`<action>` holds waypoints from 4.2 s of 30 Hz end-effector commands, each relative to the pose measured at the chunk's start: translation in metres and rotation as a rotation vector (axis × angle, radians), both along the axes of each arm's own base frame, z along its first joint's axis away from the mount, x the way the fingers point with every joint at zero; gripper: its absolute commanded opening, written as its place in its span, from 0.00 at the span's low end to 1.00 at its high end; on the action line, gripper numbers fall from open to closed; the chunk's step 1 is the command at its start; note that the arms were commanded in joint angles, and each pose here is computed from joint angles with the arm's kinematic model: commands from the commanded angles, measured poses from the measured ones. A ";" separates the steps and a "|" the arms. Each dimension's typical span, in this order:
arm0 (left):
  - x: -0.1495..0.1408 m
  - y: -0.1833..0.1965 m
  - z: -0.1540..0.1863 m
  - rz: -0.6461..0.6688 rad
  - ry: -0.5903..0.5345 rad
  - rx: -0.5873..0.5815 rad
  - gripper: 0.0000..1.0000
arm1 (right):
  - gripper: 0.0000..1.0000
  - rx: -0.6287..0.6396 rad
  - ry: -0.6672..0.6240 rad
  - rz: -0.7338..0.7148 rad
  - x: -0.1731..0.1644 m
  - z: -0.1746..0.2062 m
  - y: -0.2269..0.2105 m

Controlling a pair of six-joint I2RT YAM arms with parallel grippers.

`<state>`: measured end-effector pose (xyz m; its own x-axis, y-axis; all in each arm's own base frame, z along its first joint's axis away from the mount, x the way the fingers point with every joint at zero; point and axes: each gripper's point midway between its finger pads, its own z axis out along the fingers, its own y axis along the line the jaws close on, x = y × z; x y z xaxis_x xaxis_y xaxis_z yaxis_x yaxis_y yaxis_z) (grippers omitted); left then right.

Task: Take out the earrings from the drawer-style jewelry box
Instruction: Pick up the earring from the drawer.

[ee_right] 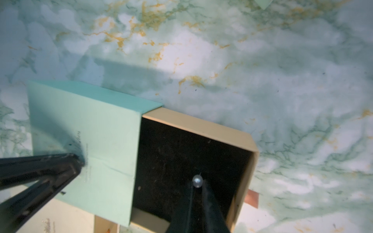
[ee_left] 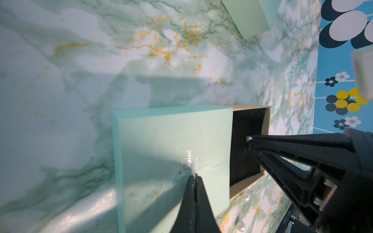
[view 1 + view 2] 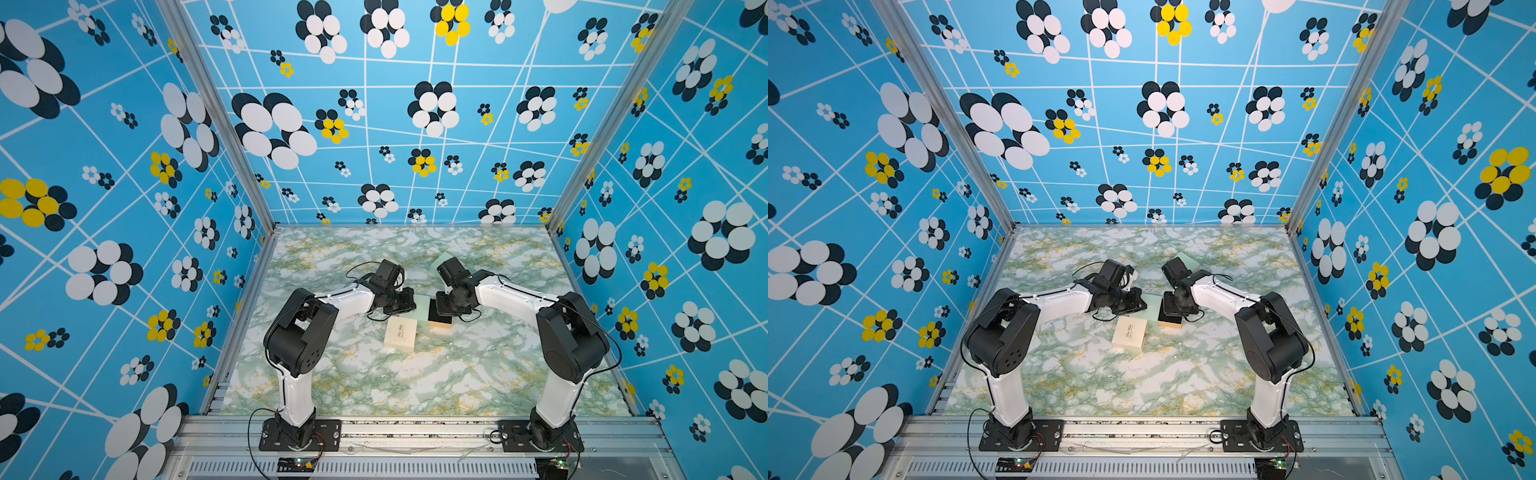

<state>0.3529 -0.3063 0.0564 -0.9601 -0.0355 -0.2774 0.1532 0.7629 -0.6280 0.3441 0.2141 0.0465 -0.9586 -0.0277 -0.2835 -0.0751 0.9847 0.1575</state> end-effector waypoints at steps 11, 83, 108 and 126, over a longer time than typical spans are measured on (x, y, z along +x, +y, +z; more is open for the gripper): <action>-0.009 0.010 -0.007 0.011 0.036 0.041 0.00 | 0.17 -0.023 0.002 0.010 0.003 -0.004 0.002; -0.009 0.012 -0.008 0.014 0.038 0.040 0.00 | 0.07 0.012 -0.008 -0.039 0.008 -0.005 -0.002; -0.010 0.013 -0.009 0.016 0.039 0.041 0.00 | 0.01 0.023 -0.044 -0.043 0.008 0.005 -0.004; -0.010 0.013 -0.010 0.016 0.042 0.039 0.00 | 0.00 0.053 -0.074 -0.064 0.004 0.015 -0.007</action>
